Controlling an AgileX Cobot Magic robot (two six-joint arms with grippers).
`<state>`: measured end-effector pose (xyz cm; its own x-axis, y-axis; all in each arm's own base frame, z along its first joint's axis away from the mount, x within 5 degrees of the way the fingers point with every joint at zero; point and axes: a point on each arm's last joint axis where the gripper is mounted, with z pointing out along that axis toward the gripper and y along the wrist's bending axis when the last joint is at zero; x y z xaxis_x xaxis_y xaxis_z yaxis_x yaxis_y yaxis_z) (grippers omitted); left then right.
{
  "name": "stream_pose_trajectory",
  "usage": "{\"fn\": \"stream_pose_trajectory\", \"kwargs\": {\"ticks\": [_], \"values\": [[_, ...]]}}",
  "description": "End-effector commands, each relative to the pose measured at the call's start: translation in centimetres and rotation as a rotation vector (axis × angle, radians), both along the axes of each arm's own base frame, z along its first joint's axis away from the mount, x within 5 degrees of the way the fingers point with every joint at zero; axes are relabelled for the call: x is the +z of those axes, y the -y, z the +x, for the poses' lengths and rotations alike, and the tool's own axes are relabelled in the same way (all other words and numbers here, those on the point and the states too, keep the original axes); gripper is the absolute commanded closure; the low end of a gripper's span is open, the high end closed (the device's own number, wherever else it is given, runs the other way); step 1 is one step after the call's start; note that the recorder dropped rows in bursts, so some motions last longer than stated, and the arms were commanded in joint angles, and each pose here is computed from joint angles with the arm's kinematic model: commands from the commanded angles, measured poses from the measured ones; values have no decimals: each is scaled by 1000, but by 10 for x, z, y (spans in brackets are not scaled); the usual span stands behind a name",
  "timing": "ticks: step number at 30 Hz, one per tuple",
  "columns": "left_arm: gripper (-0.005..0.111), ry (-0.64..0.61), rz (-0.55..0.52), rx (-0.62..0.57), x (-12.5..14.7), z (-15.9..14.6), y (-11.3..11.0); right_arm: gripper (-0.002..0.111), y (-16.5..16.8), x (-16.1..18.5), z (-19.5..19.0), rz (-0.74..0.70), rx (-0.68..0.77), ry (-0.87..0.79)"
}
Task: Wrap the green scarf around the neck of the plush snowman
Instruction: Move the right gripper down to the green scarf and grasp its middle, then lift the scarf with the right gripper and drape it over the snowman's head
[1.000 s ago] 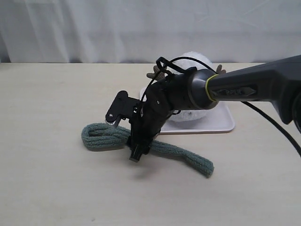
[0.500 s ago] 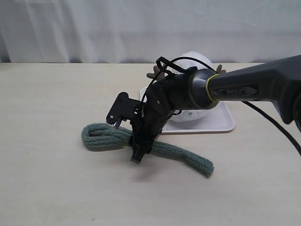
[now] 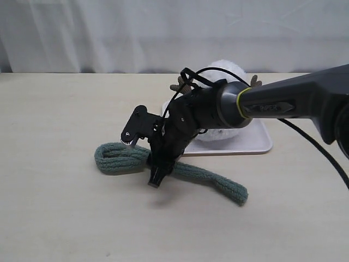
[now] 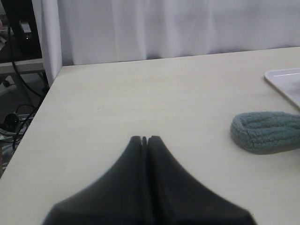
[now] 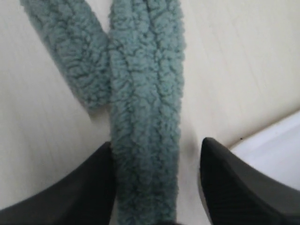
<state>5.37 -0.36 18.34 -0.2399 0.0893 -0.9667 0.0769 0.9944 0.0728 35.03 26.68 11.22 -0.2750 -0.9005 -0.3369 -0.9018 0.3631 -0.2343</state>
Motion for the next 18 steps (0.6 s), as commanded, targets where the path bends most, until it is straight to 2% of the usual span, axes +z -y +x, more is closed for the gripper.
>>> {"fn": "stream_pose_trajectory", "kwargs": {"ticks": [1,5,10,18], "values": [[107,10,-6,2,0,0,0,77,5,-15,-6,-74,19,-65],[107,12,-6,2,1,0,0,104,9,-8,-7,-122,41,-76],[107,12,-6,2,1,0,0,104,9,25,-7,-81,36,-16],[107,12,-6,2,1,0,0,104,17,115,-17,46,30,156]]}}
